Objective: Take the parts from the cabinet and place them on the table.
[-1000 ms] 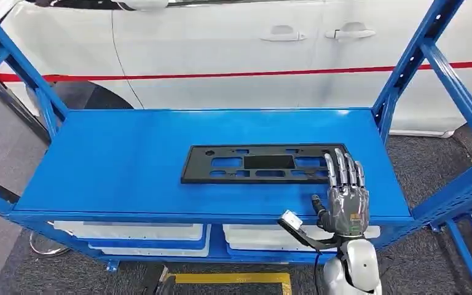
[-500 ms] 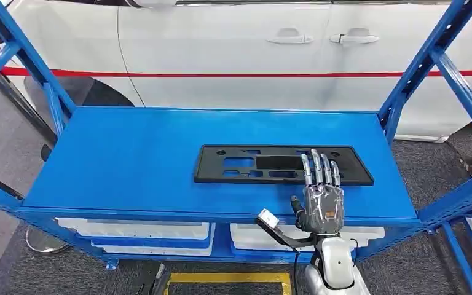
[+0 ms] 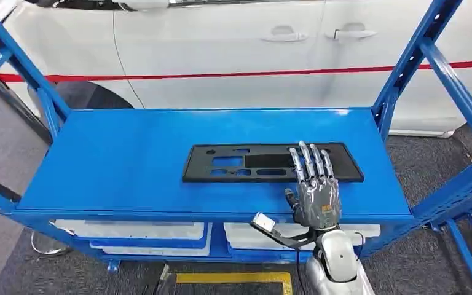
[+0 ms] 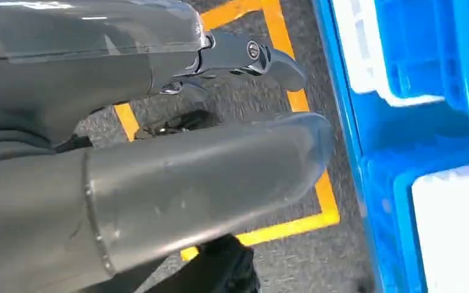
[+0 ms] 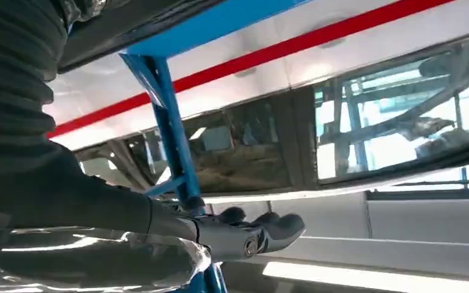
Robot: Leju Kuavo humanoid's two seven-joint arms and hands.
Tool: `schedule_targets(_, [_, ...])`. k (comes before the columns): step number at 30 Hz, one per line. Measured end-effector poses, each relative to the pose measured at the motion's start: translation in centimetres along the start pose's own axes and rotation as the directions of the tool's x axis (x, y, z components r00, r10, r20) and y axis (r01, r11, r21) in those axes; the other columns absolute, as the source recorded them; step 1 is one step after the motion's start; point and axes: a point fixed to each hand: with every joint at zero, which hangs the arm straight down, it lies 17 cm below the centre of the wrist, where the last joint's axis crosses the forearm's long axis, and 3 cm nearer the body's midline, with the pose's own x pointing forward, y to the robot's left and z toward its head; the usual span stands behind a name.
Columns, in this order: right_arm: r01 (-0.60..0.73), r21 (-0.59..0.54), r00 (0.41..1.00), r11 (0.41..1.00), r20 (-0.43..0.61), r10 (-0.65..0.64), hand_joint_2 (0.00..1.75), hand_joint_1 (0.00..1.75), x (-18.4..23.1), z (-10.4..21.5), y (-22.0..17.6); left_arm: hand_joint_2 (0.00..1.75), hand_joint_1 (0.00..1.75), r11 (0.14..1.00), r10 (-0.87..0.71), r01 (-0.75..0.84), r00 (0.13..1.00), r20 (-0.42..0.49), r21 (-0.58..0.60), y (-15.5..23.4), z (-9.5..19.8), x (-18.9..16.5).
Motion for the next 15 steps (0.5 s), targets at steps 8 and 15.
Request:
schedule_targets(8, [0.015,0.017,0.999,1.0,-0.036,-0.014,1.75,0.0,0.3,0.1,0.7,0.0,0.0,1.0,-0.005,0.005,1.0,0.004,-0.001,0.1,-0.1,0.2])
schedule_targets(15, [0.007,0.069,0.995,0.998,-0.1,0.0,1.75,0.0,-0.1,0.8,2.7,0.0,0.0,1.0,-0.007,0.007,1.0,0.008,0.0,0.0,-0.2,0.4])
